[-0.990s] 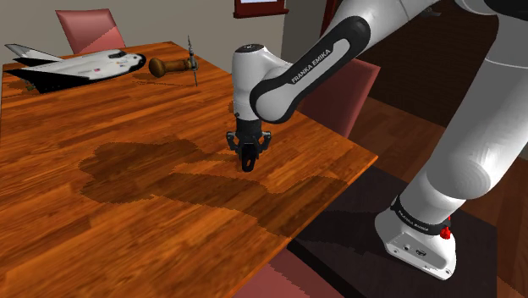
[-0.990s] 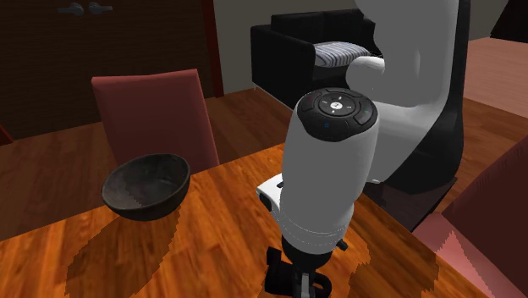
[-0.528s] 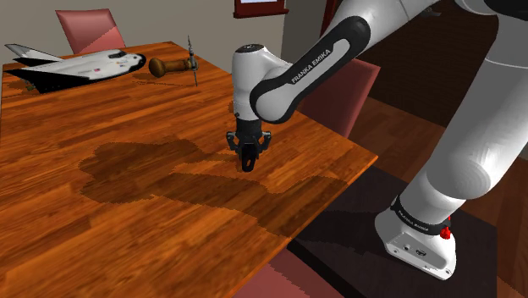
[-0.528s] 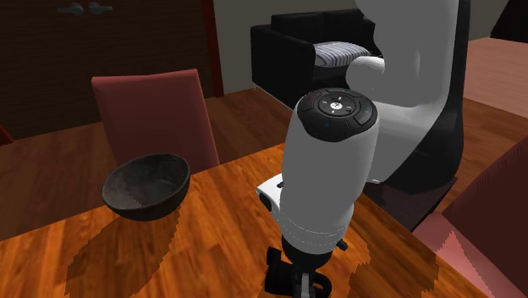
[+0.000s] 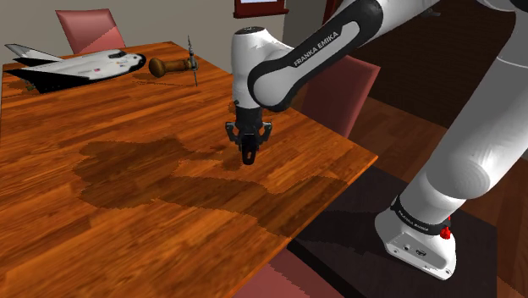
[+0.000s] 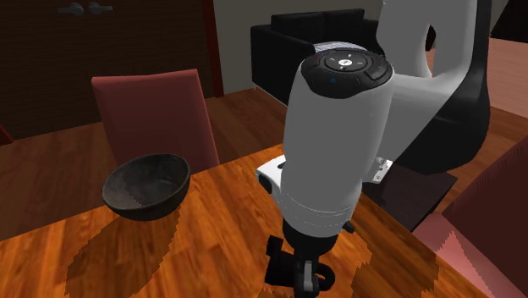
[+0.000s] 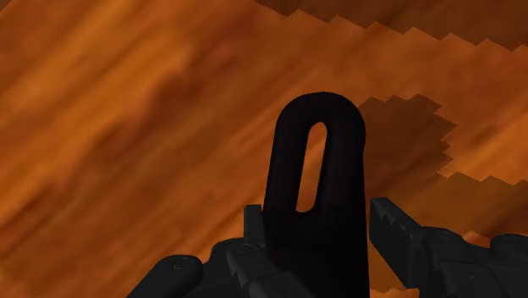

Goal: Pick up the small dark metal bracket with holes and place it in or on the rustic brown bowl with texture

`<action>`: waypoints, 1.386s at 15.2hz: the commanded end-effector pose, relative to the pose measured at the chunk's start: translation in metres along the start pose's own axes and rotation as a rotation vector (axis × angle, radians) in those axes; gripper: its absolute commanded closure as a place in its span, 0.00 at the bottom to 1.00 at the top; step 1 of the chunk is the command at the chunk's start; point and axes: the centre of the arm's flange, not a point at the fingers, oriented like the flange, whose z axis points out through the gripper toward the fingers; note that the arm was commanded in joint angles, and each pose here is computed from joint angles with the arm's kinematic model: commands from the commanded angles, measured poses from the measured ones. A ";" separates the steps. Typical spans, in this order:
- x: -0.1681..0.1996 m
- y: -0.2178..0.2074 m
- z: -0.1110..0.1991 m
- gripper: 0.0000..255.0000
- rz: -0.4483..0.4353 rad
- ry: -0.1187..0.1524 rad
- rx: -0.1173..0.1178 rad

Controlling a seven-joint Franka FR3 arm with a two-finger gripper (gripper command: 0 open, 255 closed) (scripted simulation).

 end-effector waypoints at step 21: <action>0.000 0.000 -0.116 1.00 0.000 0.000 0.000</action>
